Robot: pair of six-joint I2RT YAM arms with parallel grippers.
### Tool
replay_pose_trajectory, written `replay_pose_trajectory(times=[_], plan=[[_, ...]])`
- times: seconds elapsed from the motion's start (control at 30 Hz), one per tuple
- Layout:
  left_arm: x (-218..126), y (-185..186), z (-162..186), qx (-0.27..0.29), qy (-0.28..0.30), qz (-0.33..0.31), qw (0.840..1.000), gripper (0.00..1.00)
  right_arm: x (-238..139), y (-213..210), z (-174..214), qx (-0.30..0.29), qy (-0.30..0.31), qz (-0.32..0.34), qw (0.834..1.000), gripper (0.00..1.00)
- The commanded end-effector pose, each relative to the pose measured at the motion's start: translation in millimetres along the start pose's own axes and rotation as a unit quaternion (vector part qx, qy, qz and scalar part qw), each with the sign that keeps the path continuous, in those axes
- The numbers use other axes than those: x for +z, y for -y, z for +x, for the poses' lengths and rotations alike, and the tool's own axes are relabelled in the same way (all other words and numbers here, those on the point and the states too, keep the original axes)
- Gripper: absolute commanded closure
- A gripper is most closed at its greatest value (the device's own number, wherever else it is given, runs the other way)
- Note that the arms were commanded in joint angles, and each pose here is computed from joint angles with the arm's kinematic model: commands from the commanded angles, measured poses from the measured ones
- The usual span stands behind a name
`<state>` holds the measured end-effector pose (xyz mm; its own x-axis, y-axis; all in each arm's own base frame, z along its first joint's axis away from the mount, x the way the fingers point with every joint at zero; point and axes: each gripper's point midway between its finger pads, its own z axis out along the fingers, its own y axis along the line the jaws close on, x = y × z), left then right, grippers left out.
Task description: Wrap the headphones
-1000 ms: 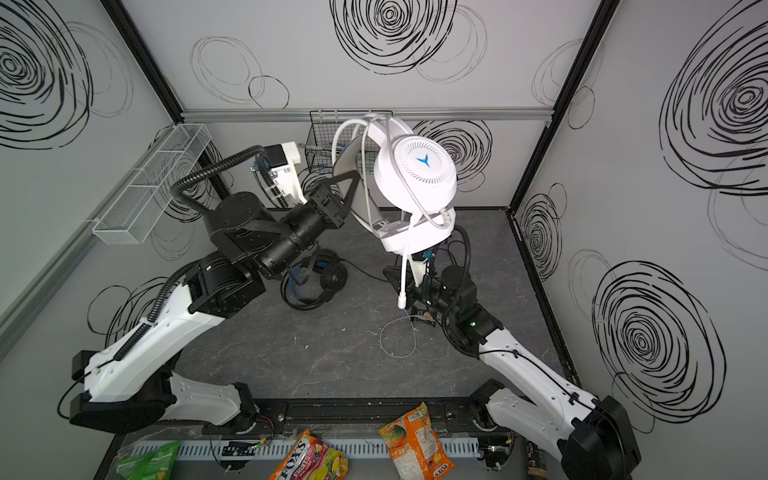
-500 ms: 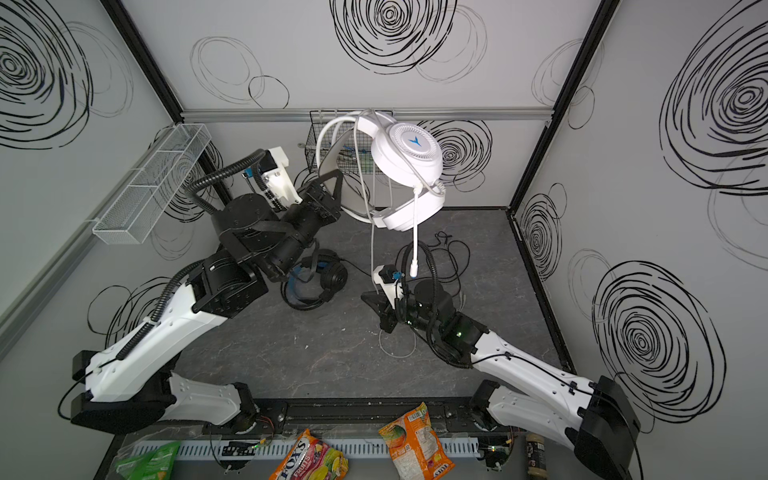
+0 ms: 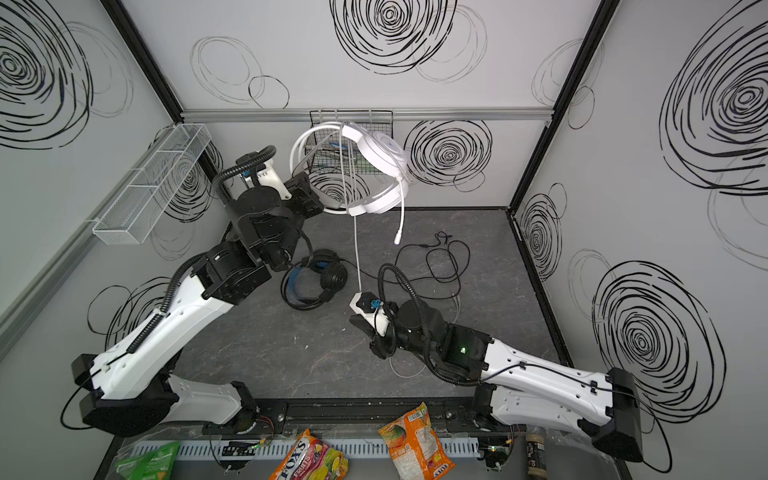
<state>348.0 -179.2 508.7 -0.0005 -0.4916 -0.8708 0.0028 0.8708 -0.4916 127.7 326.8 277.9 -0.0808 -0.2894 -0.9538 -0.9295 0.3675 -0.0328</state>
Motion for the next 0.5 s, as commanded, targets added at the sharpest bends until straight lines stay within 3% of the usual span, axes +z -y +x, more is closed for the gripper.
replay_pose_trajectory(times=[0.0,0.3,0.47], plan=[[3.7,-11.4,-16.6,0.033,0.049,-0.04,0.997,1.0,-11.3,-2.8,-13.5,-0.049,-0.015,0.021,0.998,1.0],[24.5,-36.8,34.6,0.133,0.007,-0.086,0.987,1.0,-45.1,-0.2,-79.1,-0.097,0.014,0.049,0.994,1.0],[25.9,-40.3,59.9,0.196,-0.023,-0.093,0.976,1.0,-60.6,20.9,-100.1,-0.14,0.002,0.106,0.984,1.0]])
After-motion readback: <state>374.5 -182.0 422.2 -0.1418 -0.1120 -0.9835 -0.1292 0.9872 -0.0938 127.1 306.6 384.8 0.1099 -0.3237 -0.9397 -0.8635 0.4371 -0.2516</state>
